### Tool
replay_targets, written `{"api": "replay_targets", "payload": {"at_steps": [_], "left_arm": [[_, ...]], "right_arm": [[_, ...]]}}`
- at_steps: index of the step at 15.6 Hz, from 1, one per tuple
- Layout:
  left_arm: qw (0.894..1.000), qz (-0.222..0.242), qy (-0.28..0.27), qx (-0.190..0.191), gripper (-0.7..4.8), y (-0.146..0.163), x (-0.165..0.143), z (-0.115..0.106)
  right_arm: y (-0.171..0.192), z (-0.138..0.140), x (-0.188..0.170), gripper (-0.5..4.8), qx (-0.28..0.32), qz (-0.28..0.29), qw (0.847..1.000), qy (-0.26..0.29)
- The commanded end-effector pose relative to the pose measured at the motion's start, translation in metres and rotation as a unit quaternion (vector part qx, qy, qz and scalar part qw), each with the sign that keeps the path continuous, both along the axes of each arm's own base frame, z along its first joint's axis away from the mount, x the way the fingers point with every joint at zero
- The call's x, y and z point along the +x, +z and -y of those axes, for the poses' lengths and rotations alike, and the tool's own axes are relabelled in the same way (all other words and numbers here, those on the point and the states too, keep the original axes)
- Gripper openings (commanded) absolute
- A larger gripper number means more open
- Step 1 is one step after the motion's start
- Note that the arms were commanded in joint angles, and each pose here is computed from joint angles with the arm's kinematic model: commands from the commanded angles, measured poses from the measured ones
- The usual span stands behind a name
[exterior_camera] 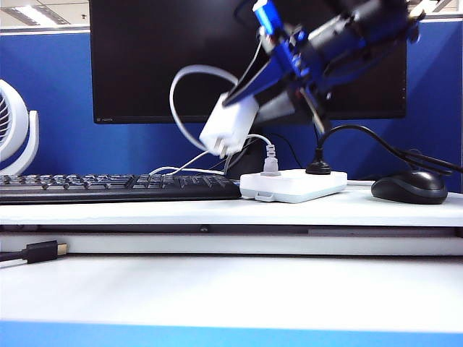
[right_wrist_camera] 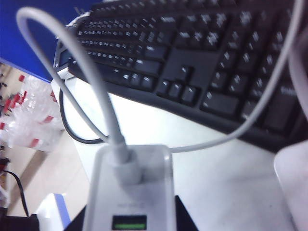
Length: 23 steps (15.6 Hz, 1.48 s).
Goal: Unplug the white charger from the socket, then place it next to the socket.
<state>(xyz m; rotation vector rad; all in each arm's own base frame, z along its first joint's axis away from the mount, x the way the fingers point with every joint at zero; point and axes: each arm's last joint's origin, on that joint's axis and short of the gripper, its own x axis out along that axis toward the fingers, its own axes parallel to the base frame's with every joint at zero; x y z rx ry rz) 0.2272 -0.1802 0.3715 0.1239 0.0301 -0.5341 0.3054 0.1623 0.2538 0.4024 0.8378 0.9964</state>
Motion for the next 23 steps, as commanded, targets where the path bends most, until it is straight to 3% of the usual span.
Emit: {"api": "replay_targets", "payload": {"at_steps": [1, 4, 9, 14, 17, 20, 23], "left_arm": [[1.0, 0.008, 0.001, -0.004, -0.05, 0.003, -0.001, -0.001], [1.0, 0.008, 0.001, -0.003, -0.05, 0.003, -0.001, -0.001], [1.0, -0.001, 0.001, 0.004, -0.05, 0.0, -0.001, -0.001], [1.0, -0.001, 0.001, 0.004, -0.05, 0.001, -0.001, -0.001], [1.0, 0.005, 0.001, 0.012, -0.05, 0.001, -0.001, -0.001], [1.0, 0.005, 0.001, 0.011, -0.05, 0.001, -0.001, -0.001], [1.0, 0.004, 0.001, 0.011, -0.05, 0.001, -0.001, -0.001]], "right_arm": [[-0.002, -0.002, 0.005, 1.11, 0.01, -0.01, 1.0, -0.009], [-0.013, -0.005, 0.011, 1.06, 0.006, -0.033, 0.999, -0.032], [-0.006, -0.004, 0.007, 1.02, 0.031, -0.038, 0.999, 0.01], [0.016, 0.006, -0.004, 1.02, 0.026, 0.008, 1.0, 0.008], [0.032, 0.028, -0.025, 0.83, -0.061, 0.041, 0.997, -0.025], [0.043, 0.048, -0.037, 0.84, -0.1, 0.051, 0.992, -0.051], [0.043, 0.073, -0.035, 0.84, -0.156, 0.035, 0.977, -0.139]]}}
